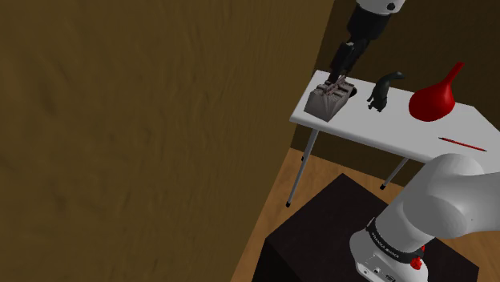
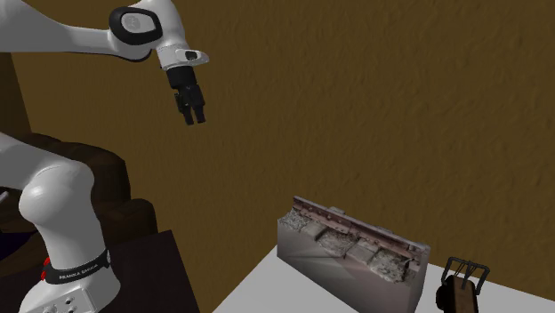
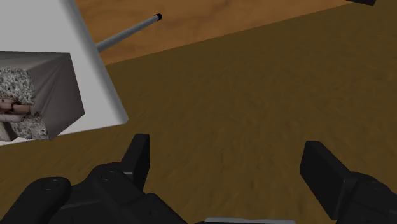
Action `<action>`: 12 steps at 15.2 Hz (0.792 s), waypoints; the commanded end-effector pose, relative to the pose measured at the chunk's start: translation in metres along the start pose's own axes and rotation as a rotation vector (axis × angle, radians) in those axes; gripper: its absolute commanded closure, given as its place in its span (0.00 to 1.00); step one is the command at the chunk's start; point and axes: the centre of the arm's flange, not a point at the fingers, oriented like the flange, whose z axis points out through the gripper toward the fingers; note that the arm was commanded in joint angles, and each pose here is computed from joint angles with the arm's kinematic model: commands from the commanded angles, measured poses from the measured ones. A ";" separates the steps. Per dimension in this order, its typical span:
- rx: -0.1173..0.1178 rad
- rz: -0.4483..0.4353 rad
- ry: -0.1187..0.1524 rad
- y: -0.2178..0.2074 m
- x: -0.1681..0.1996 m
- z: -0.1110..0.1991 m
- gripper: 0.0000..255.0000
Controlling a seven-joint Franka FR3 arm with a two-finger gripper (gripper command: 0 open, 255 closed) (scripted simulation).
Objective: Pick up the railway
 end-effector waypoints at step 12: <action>0.003 0.401 -0.064 0.094 0.105 0.057 0.00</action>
